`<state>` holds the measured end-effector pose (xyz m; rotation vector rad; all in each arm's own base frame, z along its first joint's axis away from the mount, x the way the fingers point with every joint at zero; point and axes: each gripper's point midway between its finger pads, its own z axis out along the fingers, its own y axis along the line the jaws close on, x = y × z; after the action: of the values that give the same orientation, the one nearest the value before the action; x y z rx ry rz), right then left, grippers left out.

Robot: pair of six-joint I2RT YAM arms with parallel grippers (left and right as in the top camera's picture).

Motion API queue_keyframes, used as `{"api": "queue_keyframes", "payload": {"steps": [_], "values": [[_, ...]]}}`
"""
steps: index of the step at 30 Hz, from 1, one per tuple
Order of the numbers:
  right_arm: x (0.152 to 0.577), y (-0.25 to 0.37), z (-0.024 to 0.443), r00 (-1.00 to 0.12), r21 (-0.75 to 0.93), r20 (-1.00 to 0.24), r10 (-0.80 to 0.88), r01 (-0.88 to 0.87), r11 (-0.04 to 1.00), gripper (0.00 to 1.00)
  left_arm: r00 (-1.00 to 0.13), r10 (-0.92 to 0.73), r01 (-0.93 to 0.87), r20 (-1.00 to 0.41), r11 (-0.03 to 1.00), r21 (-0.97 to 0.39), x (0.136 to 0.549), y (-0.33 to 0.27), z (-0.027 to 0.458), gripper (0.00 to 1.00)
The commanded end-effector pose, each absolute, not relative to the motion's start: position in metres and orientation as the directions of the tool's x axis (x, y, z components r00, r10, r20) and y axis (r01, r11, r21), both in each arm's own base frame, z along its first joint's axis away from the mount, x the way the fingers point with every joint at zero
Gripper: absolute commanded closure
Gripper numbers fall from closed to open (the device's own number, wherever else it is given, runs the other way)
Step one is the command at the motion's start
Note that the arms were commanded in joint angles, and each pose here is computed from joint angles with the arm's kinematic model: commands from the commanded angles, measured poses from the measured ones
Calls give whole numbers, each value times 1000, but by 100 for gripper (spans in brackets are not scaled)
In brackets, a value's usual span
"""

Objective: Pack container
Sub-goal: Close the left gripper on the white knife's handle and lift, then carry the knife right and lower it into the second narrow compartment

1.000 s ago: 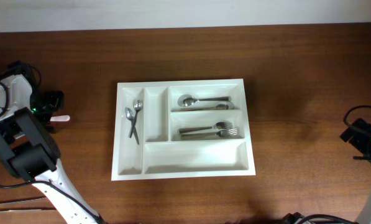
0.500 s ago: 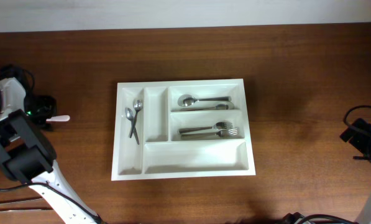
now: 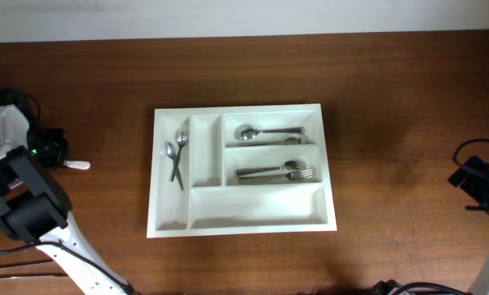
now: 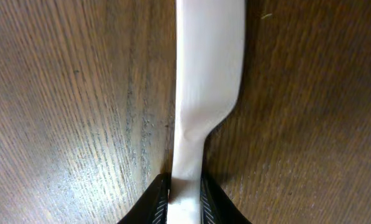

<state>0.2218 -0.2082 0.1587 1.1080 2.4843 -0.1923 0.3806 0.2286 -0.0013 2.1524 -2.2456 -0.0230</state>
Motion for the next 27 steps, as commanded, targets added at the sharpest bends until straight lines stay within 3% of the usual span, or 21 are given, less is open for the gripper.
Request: {"api": "queue_keyframes", "payload": {"steps": [1,4,13,17,22,27], "values": [[222,-209,158,-588,50,-422,690,745,665,1,-32,-999,-996,22,34,78,368,228,-9,82],[222,-209,158,-588,50,-421,690,745,665,1,-57,-998,-995,26,59,76,368,227,-9,98],[222,-209,158,-588,50,-422,690,745,665,1,-157,-987,-986,18,158,55,375,227,-1,98],[222,-209,158,-588,50,-422,690,745,665,1,-247,-969,-969,-32,247,-3,394,230,23,98],[222,-209,158,-588,50,-422,690,745,665,1,-428,-891,-886,-151,447,-123,437,213,84,98],[222,-209,158,-588,50,-422,690,745,665,1,-629,-743,-720,-230,668,-189,468,149,129,98]]}}
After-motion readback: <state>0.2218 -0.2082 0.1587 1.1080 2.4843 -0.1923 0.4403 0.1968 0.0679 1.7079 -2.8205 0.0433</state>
